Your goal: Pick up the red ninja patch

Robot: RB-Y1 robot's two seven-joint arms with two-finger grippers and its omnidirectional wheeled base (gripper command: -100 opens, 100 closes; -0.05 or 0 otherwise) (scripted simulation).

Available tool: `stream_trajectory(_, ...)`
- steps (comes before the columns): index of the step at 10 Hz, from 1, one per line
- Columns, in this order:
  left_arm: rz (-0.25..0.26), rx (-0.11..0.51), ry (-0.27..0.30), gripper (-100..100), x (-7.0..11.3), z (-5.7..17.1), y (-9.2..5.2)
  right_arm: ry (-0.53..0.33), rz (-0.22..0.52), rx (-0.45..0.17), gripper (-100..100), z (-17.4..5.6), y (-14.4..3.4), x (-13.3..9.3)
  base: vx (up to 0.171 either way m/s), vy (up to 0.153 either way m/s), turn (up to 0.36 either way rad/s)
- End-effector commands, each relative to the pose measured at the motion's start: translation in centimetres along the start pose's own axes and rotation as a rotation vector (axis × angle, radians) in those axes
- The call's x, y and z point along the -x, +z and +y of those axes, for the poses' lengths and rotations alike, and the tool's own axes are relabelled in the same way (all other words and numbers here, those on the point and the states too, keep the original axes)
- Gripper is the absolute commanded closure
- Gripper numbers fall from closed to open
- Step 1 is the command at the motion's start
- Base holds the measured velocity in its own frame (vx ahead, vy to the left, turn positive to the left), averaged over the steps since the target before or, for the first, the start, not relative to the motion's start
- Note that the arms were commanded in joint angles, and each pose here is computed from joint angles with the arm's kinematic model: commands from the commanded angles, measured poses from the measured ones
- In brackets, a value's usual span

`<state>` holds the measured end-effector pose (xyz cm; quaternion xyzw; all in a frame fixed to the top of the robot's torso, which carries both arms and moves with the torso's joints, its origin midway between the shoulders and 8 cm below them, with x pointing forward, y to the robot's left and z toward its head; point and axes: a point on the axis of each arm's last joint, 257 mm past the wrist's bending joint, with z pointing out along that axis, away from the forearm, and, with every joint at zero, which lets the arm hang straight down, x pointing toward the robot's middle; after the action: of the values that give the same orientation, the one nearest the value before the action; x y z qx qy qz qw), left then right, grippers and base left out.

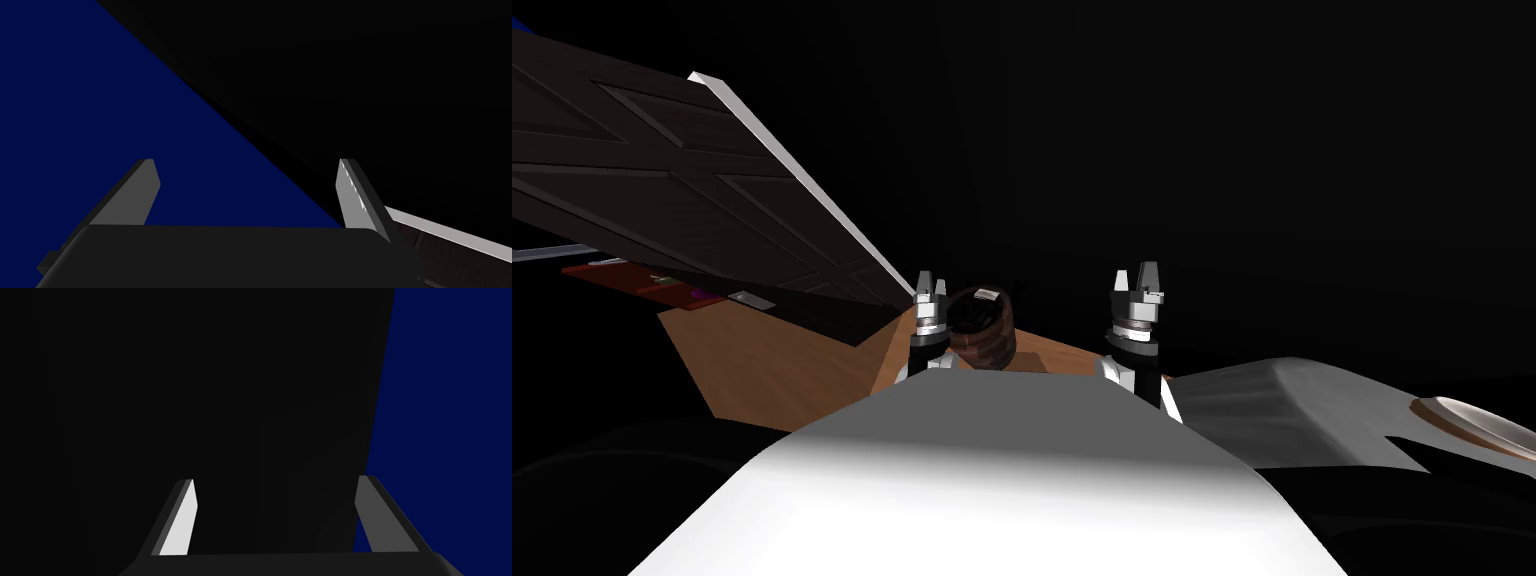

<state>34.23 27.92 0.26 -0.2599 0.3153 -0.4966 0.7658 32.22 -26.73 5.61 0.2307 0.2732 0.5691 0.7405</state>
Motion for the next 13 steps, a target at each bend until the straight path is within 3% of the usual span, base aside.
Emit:
stream_trajectory(1,0.046,0.008,0.012,-100,-0.7,0.7,0.2,0.0,0.0,0.0,0,0.0,0.0,0.0,-0.009,0.021,0.003)
stream_trajectory(5,0.163,0.074,0.044,-100,-2.8,4.6,1.5,0.0,0.0,0.0,0,0.0,0.0,0.0,-0.022,0.073,-0.001)
stream_trajectory(10,0.21,0.167,0.062,-100,-3.9,8.5,2.5,0.0,0.0,0.0,0,0.0,0.0,0.0,-0.02,0.064,-0.001)
stream_trajectory(13,0.24,0.242,0.074,-100,-4.9,12.1,3.7,0.0,0.0,0.0,0,0.0,0.0,0.0,-0.016,0.083,0.002)
